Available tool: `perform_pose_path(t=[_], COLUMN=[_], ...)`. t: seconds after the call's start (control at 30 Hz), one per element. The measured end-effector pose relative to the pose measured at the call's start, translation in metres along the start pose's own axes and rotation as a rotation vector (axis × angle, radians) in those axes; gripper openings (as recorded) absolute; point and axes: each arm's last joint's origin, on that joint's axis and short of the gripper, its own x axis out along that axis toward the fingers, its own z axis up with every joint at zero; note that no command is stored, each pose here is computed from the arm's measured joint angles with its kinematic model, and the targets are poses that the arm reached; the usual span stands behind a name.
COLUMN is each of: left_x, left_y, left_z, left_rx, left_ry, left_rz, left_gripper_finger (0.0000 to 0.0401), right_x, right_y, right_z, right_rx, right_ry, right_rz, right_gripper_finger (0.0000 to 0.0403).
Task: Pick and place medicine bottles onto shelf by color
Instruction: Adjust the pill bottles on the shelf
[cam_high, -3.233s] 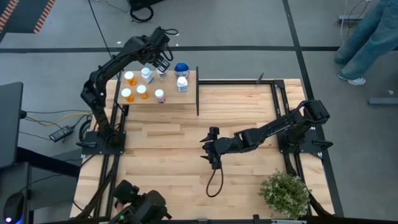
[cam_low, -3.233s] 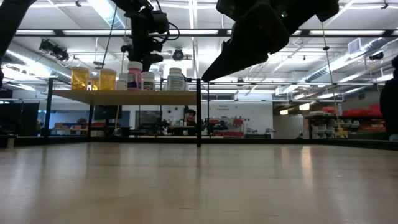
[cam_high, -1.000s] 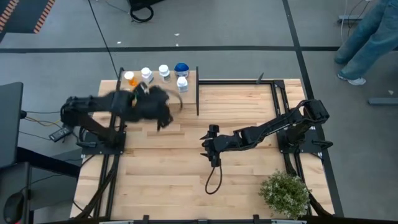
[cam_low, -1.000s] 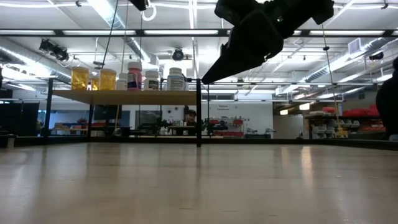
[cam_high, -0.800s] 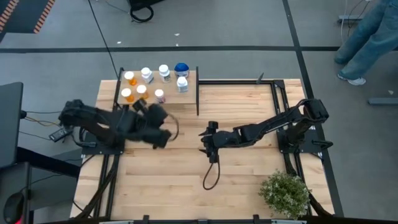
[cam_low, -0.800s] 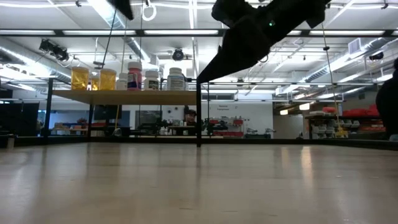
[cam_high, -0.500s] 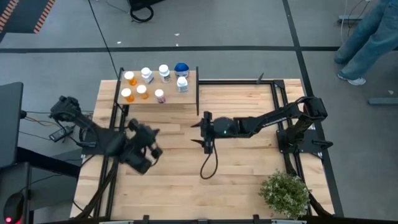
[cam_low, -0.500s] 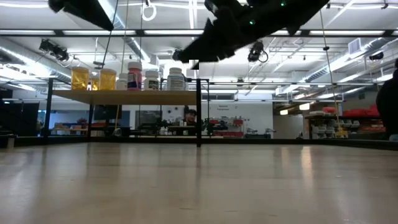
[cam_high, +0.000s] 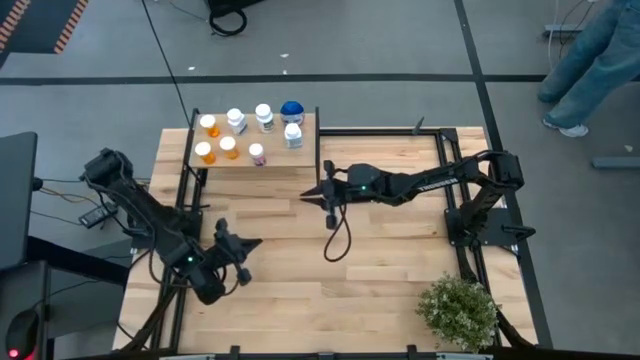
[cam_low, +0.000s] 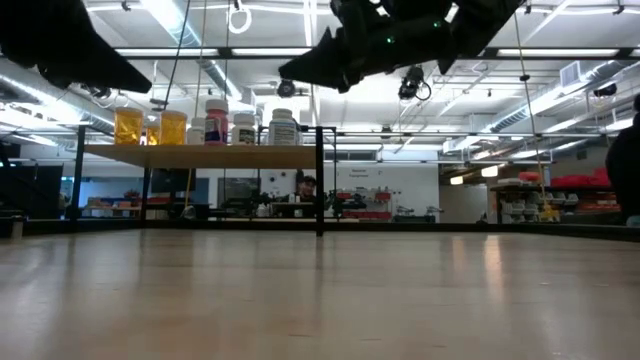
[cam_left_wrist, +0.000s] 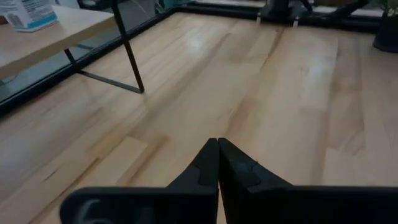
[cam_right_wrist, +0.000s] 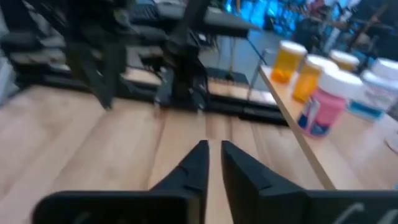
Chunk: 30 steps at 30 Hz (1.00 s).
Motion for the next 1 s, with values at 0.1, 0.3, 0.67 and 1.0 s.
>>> perform_pose_path(t=[0.1,0.3,0.67,1.0], left_x=[0.003,0.018,0.068,0.094], left_y=[0.005,0.026,0.07,0.088], left_z=[-0.012,-0.018,0.003,0.021], left_rx=[-0.013,-0.029,-0.148,-0.147], left_ry=[-0.04,-0.144,-0.168,-0.126], left_rz=[0.015,0.174,0.542,0.624], left_gripper_finger=[0.0005,0.0003,0.0002,0.0002], right_x=[0.0,0.0,0.0,0.0], right_y=[-0.001,-0.002,0.016,0.024], right_z=[0.002,0.002,0.001,-0.003], right_rx=[0.001,0.048,0.047,0.0], right_ry=[-0.028,-0.026,0.009,0.059], right_rz=[0.033,0.036,0.09,0.118], right_gripper_finger=[0.003,0.0027,0.0027,0.0027])
